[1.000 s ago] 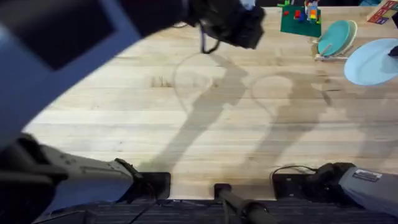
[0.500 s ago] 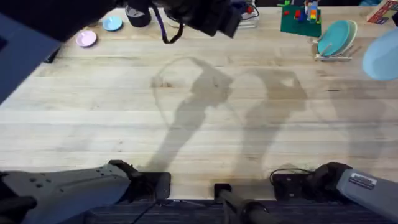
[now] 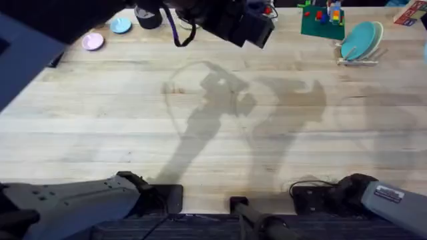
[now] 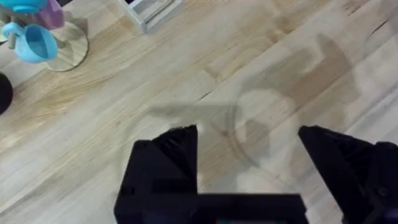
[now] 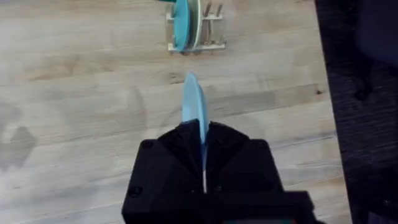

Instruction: Pick up the plates from the table one by one and place each into a slot on the dish rack.

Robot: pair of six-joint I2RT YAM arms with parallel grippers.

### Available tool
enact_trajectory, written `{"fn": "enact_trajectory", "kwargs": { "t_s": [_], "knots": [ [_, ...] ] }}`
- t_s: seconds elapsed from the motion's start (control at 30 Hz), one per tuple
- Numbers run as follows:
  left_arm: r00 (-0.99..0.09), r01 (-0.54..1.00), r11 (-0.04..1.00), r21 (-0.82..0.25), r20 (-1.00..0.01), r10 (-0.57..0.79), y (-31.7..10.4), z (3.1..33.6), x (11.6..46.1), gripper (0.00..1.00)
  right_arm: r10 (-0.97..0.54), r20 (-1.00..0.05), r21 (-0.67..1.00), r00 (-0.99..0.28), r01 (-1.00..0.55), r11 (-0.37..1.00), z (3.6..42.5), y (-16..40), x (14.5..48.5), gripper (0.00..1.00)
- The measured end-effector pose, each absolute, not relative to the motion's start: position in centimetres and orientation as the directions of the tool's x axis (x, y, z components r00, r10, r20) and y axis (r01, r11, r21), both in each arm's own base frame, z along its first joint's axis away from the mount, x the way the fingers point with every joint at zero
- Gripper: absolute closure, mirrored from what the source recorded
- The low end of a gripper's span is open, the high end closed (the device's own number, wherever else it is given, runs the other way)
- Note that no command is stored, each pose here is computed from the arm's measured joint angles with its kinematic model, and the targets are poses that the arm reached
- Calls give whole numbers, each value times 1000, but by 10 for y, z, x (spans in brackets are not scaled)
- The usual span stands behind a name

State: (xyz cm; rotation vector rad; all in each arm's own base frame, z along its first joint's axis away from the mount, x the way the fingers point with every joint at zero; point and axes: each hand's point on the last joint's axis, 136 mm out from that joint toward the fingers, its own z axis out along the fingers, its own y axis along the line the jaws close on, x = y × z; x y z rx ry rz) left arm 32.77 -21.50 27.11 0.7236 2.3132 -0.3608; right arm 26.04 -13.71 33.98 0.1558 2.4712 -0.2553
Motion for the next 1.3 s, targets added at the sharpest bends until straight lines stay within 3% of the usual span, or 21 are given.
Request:
{"fn": "enact_trajectory", "kwargs": {
  "t_s": [0.37, 1.3],
  "knots": [
    [-616, 587, 807, -58, -679, 400, -215, 271, 328, 8, 29, -655, -170, -755, 185, 968, 351, -144, 270, 972],
    [-620, 587, 807, -58, -674, 402, -214, 270, 327, 7, 1, -674, -161, -738, 148, 976, 305, -183, 380, 972]
  ]
}}
